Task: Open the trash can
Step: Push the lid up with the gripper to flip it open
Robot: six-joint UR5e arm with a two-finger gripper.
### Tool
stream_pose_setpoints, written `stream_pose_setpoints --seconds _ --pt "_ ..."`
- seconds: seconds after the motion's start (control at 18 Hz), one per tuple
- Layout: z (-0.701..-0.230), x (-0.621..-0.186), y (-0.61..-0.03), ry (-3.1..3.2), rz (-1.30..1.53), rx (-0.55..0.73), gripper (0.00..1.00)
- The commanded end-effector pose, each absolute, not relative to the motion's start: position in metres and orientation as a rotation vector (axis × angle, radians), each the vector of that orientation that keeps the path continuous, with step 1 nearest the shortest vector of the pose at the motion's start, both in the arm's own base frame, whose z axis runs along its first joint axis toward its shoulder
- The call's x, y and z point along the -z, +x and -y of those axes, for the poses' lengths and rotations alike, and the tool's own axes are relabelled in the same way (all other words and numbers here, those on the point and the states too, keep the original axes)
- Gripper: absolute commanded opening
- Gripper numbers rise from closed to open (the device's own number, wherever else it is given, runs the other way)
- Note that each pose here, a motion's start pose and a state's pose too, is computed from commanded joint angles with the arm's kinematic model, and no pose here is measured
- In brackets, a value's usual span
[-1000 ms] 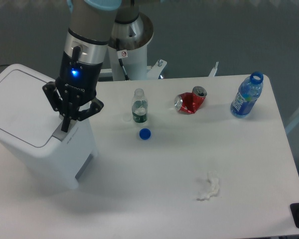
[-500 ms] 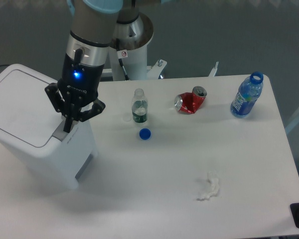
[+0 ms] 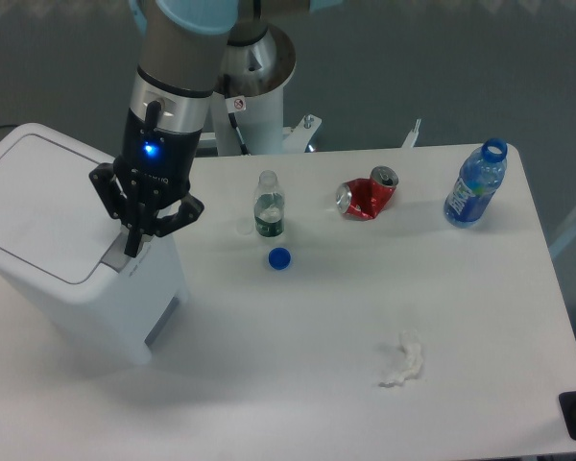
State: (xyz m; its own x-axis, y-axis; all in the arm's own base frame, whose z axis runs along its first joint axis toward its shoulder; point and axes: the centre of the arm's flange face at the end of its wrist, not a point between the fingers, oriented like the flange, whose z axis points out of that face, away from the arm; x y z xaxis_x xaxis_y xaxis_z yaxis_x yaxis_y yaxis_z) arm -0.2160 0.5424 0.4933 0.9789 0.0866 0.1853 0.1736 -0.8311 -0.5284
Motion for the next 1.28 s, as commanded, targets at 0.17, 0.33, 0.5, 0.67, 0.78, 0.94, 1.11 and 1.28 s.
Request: stream_pose_setpoints --seconds 0.17,0.33,0.5,0.67,0.78,0.94,1.11,1.28 --pt "-0.543 -0.492 -0.217 -2.556 0.182 0.208 0.0" --pt "-0.544 -0.49 -0.218 -2.561 0.174 0.2 0.0" --pt "-0.544 -0.49 -0.218 -2.562 0.173 0.197 0.0" --pt "-0.542 -0.496 -0.223 -2.55 0.177 0.187 0.0" --pt "-0.539 -0.503 -0.231 -2.535 0.178 0.17 0.0" --pt "-0.535 -0.513 -0.234 -2.517 0.181 0.159 0.0" --pt "-0.53 -0.522 -0.238 -2.49 0.186 0.17 0.01" --pt "-0.523 -0.53 -0.26 -2.444 0.22 0.198 0.19"
